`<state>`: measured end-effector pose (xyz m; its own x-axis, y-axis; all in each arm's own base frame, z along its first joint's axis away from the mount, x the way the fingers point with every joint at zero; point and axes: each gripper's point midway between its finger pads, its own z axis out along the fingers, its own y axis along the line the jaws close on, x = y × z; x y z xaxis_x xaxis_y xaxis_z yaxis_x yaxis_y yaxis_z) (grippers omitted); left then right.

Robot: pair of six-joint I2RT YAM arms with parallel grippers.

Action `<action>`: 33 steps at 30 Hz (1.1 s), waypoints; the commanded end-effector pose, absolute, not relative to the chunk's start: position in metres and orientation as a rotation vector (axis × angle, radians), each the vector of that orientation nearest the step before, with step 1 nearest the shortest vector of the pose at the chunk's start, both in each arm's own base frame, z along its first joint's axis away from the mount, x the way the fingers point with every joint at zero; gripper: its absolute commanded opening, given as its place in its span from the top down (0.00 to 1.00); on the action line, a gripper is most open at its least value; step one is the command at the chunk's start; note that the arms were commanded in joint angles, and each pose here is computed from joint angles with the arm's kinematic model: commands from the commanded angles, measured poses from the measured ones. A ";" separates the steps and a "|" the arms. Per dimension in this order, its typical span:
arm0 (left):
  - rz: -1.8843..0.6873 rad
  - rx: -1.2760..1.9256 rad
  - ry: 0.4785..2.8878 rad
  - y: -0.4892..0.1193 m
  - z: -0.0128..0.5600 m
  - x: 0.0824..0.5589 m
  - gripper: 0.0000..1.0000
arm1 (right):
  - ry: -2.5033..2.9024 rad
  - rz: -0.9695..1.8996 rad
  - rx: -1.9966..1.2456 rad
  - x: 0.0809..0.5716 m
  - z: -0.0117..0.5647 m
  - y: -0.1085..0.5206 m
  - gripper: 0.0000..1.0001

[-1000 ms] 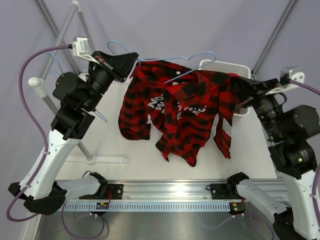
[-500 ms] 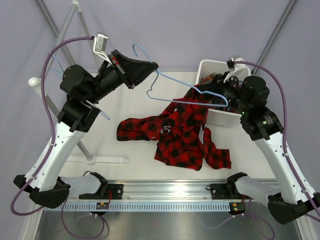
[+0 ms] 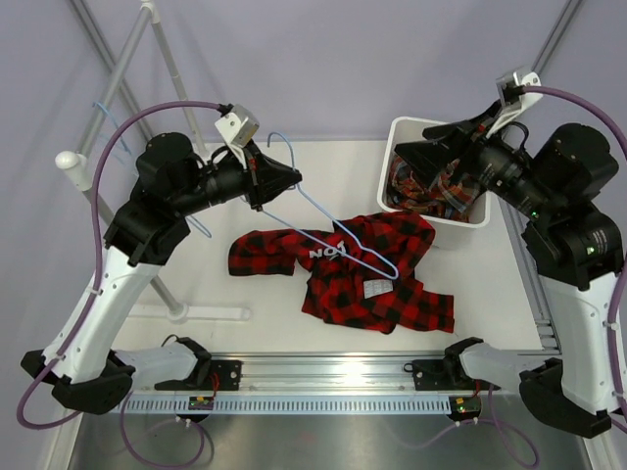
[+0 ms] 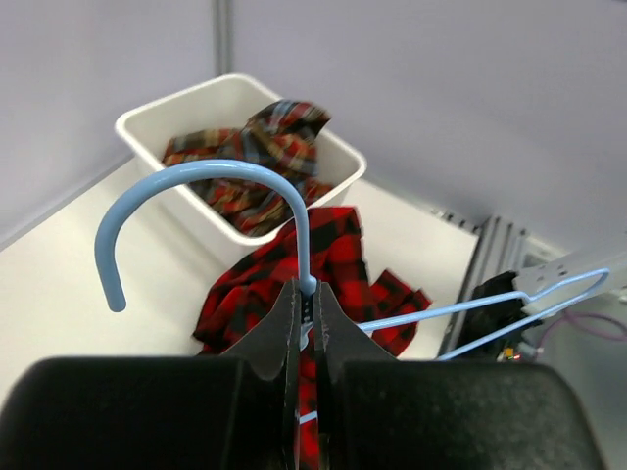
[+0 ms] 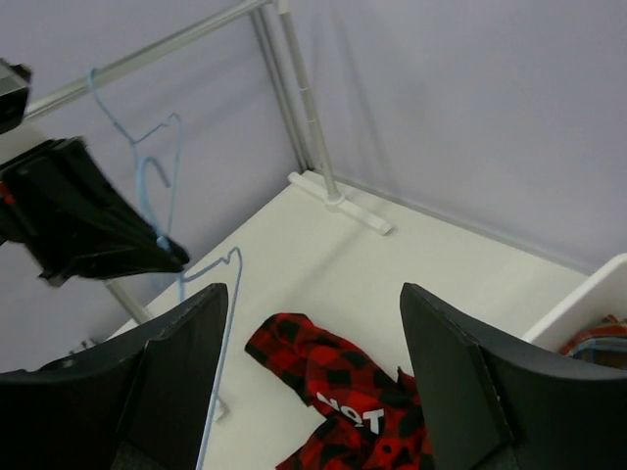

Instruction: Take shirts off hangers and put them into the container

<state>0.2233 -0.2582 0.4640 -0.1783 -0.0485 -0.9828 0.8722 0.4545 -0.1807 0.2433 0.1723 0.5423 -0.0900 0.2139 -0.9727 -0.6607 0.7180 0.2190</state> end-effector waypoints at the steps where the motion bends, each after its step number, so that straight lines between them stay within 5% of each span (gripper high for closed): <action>1: -0.784 0.748 1.503 -0.240 0.477 0.240 1.00 | 1.536 0.877 -0.482 0.211 0.528 0.183 0.23; 10: -0.631 0.503 1.494 -0.216 0.522 0.277 1.00 | 1.398 1.025 -0.739 0.145 0.494 0.195 0.26; 12: -0.631 0.496 1.494 -0.216 0.523 0.281 1.00 | 1.411 1.008 -0.758 0.145 0.486 0.194 0.33; 33: -0.667 0.495 1.481 -0.212 0.531 0.269 1.00 | 1.434 0.927 -0.753 0.173 0.462 0.196 0.33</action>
<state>0.2837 -0.2246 0.4990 -0.1031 -0.0529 -0.9933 0.6748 0.7299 -0.1089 0.1687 0.1958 0.4532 -0.1344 0.0659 -0.9887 -0.8742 0.4620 0.1496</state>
